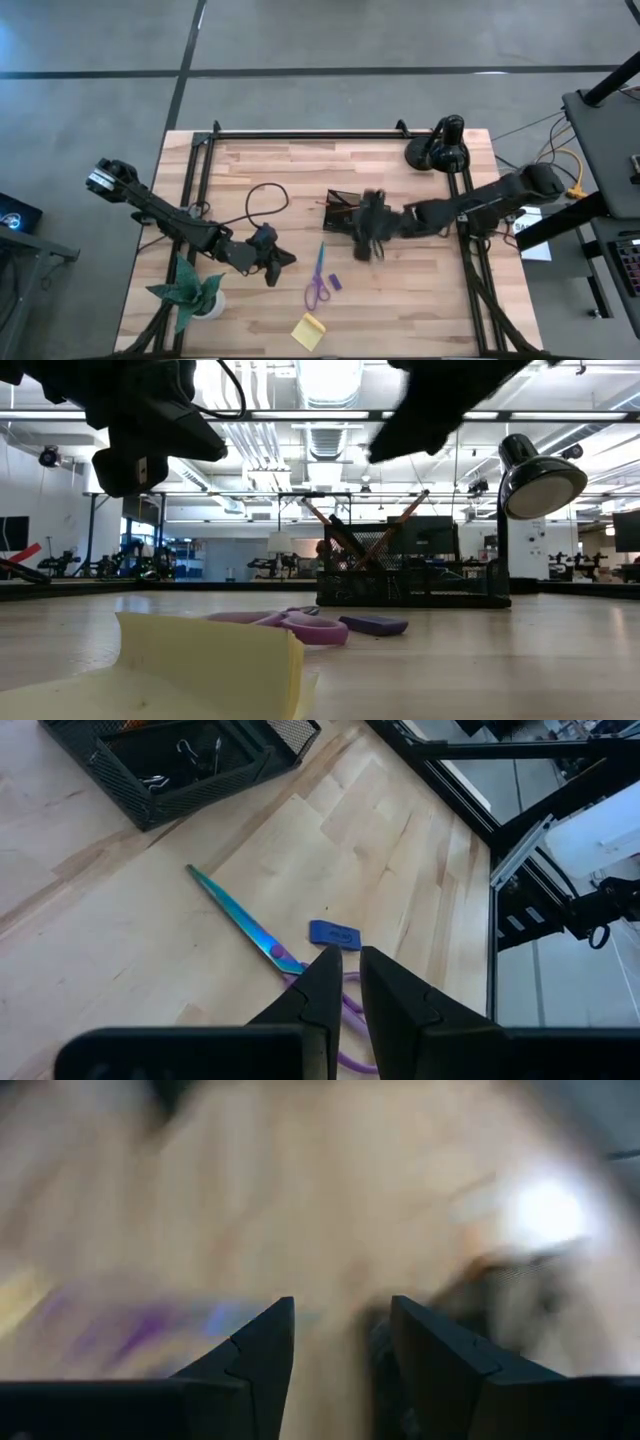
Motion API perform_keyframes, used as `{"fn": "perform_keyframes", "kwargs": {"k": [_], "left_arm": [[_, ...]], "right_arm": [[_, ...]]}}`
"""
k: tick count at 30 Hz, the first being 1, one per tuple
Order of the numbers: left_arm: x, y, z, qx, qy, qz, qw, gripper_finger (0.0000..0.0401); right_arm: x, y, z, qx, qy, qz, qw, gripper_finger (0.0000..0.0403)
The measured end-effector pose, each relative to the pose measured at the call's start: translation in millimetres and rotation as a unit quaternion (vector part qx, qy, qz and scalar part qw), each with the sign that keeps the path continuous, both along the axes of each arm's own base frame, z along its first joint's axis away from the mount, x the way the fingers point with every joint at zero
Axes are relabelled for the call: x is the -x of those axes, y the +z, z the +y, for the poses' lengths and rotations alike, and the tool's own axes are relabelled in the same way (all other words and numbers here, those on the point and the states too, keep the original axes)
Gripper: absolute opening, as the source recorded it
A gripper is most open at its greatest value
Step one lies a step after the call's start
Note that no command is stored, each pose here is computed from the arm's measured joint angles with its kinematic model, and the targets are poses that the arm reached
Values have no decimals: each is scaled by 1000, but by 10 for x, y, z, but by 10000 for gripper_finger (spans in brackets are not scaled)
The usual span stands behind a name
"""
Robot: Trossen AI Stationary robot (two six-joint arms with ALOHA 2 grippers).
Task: Pick and place office supplies into organizer
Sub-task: Put the blue eraser into the black desk organizer
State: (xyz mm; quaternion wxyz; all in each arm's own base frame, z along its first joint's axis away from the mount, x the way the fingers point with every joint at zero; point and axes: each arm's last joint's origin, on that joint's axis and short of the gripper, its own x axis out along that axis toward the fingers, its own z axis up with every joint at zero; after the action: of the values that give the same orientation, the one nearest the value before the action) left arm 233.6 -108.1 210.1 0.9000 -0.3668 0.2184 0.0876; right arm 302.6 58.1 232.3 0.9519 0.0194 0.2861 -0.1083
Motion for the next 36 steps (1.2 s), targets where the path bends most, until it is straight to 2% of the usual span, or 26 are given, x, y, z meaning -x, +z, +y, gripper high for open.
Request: {"fn": "perform_keyframes", "kwargs": {"k": [3, 5, 10, 12, 16, 19, 23, 29, 36], "left_arm": [[0, -1, 0, -15, -8, 0, 1000, 25], [0, 0, 1, -21, -11, 0, 1000, 25], [-1, 1, 4, -21, -10, -1, 1000, 25], [-1, 0, 3, -21, -12, 0, 1000, 25], [1, -3, -3, -33, -30, 3, 999, 25], [4, -10, -8, -57, -55, 6, 997, 25], [17, -34, -3, -85, -70, 19, 994, 25], [64, -110, 21, -108, -76, 63, 989, 25], [101, -162, 41, -132, -85, 94, 983, 25]], "right_arm": [[-2, -35, 271, -22, 93, 97, 991, 157], [-68, -142, 441, -31, 98, 141, 985, 157], [-389, -360, 776, -98, -53, 153, 982, 157], [-485, -428, 880, -120, -108, 180, 970, 157], [-627, -573, 1090, -121, -177, 228, 950, 157], [-774, -630, 1250, -133, -179, 223, 949, 157], [-860, -652, 1298, -137, -181, 215, 950, 157], [-766, -763, 1404, -104, -188, 208, 954, 157], [-735, -820, 1478, -138, -231, 186, 945, 157]]}}
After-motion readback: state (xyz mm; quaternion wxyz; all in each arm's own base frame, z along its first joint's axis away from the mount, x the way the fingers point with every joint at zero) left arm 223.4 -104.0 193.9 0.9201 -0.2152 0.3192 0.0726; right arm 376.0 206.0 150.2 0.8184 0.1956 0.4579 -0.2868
